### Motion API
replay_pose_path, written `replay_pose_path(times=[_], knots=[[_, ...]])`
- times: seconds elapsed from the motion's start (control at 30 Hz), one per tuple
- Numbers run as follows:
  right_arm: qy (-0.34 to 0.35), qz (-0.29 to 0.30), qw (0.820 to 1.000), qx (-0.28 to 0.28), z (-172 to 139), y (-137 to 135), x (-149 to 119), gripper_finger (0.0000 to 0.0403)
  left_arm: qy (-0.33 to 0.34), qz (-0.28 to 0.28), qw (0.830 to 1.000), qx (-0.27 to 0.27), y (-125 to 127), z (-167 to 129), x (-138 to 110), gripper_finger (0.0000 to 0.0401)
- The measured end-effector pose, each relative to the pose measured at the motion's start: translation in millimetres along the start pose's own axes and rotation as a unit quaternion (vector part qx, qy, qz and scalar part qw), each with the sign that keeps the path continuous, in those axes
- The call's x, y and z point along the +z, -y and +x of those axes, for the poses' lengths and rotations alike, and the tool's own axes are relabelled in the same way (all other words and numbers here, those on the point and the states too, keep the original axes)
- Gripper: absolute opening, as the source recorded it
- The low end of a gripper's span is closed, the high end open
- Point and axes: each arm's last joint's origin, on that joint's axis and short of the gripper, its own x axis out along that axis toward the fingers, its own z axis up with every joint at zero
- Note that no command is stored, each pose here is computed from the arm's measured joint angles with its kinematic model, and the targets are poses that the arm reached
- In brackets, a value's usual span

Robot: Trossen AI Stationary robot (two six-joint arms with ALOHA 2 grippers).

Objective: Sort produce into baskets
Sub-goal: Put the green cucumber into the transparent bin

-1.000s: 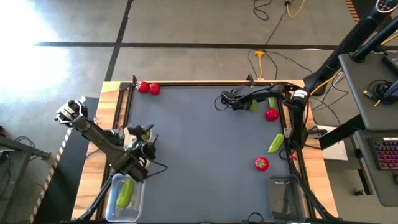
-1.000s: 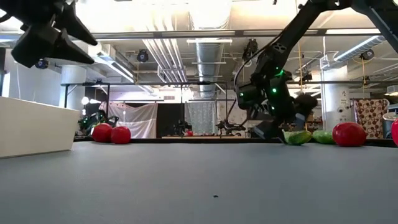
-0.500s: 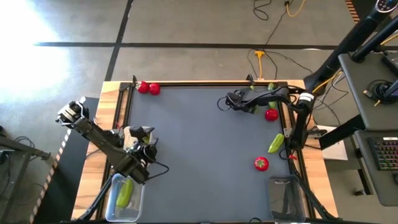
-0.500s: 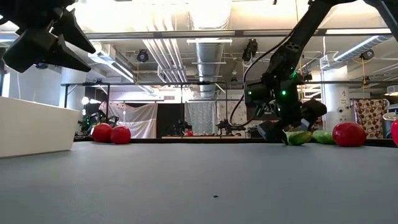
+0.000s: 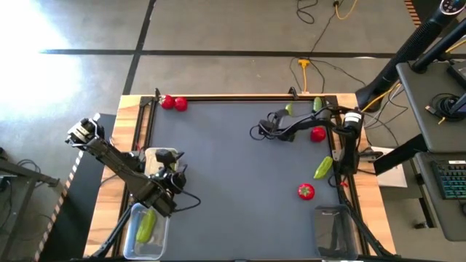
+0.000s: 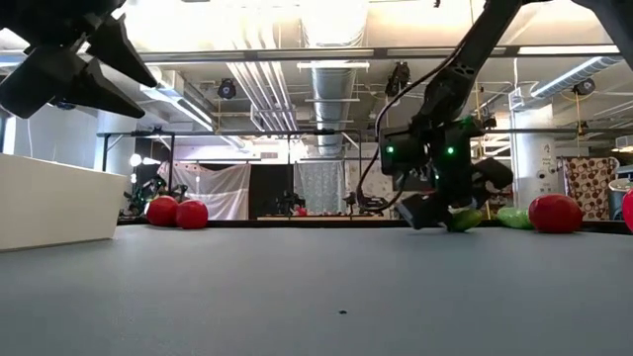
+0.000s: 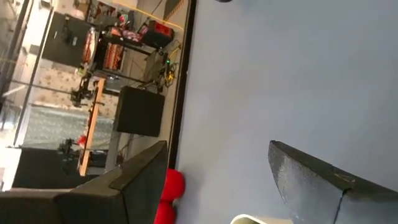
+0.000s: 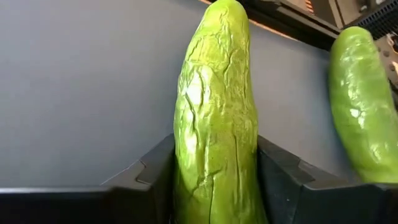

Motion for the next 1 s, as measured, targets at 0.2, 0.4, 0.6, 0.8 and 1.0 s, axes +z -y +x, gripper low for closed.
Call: replay_pose_path(times=[0.2,0.4,0.6,0.8,1.0], knots=[[0.016,-0.013,0.998,0.062,-37,-18,-22,0.0166,-0.006,0.08,0.997,0.019,-5,0,-5,0.0261],[0.054,-0.129,0.97,0.197,-119,-51,-64,0.0174,-0.017,0.075,0.995,0.057,-24,4,-10,0.0261],[0.113,-0.251,0.901,0.335,-195,-68,-99,0.0175,-0.037,-0.046,0.998,0.032,-30,26,-13,0.0261],[0.11,-0.285,0.859,0.41,-227,-73,-115,0.0175,0.0,-0.11,0.976,-0.189,5,58,-12,0.0261],[0.103,-0.307,0.827,0.459,-233,-72,-136,0.0175,0.129,-0.182,0.913,-0.341,29,72,-2,0.0261]])
